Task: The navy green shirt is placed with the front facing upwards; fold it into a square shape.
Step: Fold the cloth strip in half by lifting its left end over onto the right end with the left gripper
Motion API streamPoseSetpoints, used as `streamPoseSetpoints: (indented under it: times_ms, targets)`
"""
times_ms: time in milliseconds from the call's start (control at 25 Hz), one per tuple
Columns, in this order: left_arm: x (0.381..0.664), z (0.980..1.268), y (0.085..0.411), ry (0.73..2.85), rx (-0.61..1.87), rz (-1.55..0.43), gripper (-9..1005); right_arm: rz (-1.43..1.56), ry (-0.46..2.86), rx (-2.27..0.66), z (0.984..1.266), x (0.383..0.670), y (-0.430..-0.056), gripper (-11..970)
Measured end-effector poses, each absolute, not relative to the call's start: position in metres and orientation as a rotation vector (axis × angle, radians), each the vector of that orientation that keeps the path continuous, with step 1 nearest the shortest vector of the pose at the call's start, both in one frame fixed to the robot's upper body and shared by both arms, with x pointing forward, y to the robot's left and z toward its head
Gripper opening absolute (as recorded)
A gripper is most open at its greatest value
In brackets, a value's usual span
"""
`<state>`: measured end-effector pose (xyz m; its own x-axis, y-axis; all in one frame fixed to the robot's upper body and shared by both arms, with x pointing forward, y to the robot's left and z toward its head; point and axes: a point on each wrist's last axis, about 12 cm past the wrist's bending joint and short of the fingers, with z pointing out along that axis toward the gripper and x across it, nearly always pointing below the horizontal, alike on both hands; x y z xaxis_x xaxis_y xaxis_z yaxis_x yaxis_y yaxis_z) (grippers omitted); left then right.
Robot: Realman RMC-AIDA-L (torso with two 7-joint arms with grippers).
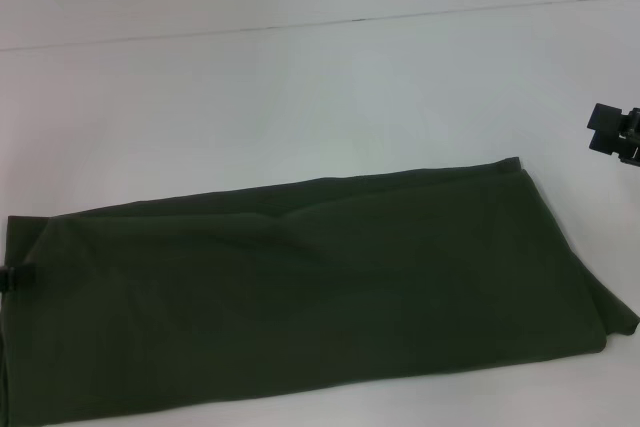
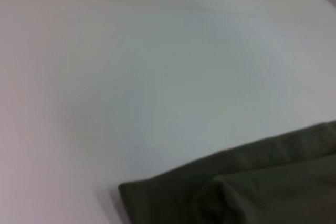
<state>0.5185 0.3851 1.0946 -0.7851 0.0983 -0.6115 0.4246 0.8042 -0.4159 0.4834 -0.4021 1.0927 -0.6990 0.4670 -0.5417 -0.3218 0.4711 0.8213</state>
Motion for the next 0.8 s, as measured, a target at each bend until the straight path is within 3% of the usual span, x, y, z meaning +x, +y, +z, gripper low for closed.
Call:
streamPoseSetpoints:
  times_ms: [800]
  targets:
    - [0.5112, 1.0846, 0.3767, 2.514, 0.434, -0.809, 938, 1.291, 1.959, 0.137, 1.0909, 0.4801, -0.4056, 907]
